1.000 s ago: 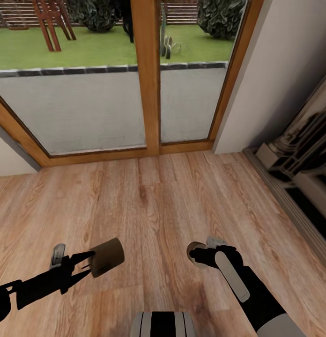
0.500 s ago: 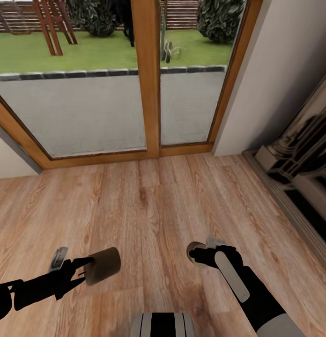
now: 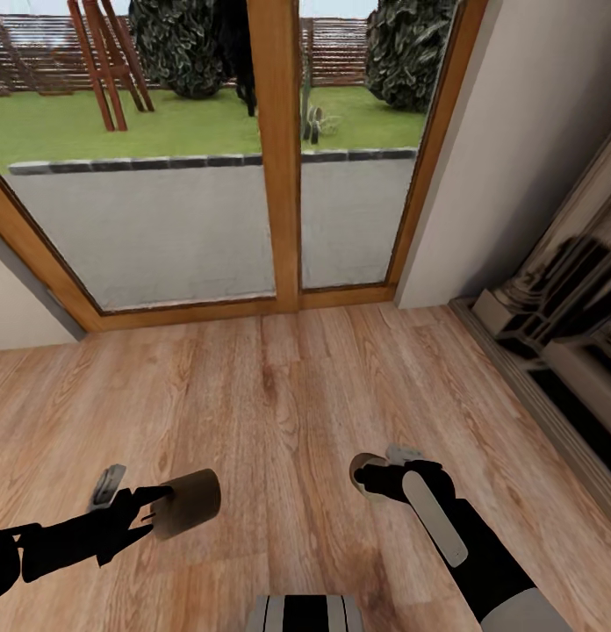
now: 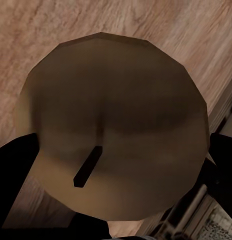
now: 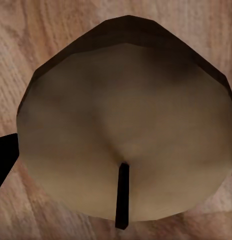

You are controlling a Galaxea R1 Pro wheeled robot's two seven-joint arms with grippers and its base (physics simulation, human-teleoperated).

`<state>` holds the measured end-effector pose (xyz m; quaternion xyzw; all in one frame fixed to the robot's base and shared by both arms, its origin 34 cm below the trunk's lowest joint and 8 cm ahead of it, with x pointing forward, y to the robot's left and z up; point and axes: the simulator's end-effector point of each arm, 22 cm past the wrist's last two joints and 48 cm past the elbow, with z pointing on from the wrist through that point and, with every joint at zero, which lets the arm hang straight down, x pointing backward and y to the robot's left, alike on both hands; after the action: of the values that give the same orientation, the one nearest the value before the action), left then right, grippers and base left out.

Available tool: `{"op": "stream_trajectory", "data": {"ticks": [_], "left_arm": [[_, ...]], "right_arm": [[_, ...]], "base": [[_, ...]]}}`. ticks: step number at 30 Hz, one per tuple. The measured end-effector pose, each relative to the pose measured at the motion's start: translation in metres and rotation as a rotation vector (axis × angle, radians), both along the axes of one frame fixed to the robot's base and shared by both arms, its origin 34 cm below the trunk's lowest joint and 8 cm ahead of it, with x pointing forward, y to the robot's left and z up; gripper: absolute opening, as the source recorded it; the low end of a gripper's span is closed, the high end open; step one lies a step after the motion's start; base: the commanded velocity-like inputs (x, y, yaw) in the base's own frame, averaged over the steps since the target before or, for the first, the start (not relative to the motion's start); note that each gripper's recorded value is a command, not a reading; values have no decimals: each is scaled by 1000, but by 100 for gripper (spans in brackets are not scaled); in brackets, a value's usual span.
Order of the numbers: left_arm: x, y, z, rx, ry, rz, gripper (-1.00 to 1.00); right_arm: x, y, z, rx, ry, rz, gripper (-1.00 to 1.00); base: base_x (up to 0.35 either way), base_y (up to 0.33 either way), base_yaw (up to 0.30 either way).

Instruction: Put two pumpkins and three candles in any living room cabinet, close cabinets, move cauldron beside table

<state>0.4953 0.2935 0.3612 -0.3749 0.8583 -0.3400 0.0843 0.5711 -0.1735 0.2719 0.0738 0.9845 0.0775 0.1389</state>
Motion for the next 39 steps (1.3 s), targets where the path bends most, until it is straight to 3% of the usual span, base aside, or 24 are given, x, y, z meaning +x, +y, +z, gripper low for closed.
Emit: {"op": "stream_trajectory", "data": {"ticks": [13, 18, 24, 39], "left_arm": [[7, 1, 25, 6, -54, -1, -100], [10, 1, 34, 6, -75, -1, -100], [12, 1, 45, 6, -99, 0, -100], [18, 0, 74, 0, -162, 0, -100]], "right_arm": [[14, 5, 31, 23, -62, 5, -100], [18, 13, 44, 55, -88, 18, -100], [23, 12, 57, 53, -114, 20, -100], [32, 13, 90, 56, -172, 21, -100]], "base": [[-135, 0, -185], [-6, 0, -34], [-14, 0, -1], [-289, 0, -204]]}}
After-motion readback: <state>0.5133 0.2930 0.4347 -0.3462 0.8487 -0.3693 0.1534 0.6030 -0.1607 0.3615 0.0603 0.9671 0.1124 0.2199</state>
